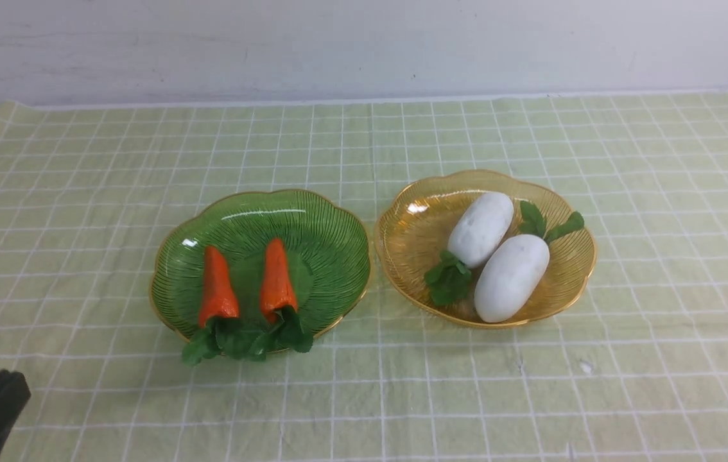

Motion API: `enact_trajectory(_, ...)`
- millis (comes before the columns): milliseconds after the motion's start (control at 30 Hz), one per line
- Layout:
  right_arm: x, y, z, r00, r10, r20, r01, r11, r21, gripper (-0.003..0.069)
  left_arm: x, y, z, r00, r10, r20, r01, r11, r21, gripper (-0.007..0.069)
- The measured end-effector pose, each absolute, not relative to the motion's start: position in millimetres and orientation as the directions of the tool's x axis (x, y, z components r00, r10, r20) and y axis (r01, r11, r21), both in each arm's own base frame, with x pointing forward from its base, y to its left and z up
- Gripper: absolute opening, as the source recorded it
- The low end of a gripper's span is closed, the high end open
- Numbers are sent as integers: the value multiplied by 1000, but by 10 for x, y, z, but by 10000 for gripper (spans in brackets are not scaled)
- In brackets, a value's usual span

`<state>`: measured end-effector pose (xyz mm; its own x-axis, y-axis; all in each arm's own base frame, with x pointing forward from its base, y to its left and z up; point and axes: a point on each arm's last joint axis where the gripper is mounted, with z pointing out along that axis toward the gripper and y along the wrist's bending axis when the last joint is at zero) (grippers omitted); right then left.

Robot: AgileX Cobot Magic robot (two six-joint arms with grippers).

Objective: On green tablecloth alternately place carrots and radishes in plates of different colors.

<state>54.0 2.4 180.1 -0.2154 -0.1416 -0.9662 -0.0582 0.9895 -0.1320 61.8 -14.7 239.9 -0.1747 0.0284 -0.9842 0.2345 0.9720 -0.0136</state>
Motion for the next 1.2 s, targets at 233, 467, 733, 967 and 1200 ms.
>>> enact_trajectory(233, 540, 24, 1801, -215, -142, -966, -58, 989, -133, -15, 540, -30, 1913, -187, 1, -982, 62, 998, -11, -8)
enact_trajectory(467, 540, 24, 1801, -215, -142, -966, -58, 989, -133, -15, 538, -9, 1750, -255, -1, -967, 25, 1000, -7, -8)
enact_trajectory(733, 540, 24, 1801, -215, -142, -966, -58, 989, -133, -15, 523, -37, 1700, -306, 23, -952, 83, 997, -2, -8)
enact_trajectory(967, 540, 24, 1801, -215, -142, -966, -58, 989, -133, -15, 523, -39, 1700, -306, 25, -952, 88, 996, -2, -8)
enact_trajectory(1200, 540, 24, 1801, -215, -142, -966, -58, 989, -133, -15, 523, -39, 1700, -306, 25, -952, 88, 996, -2, -8)
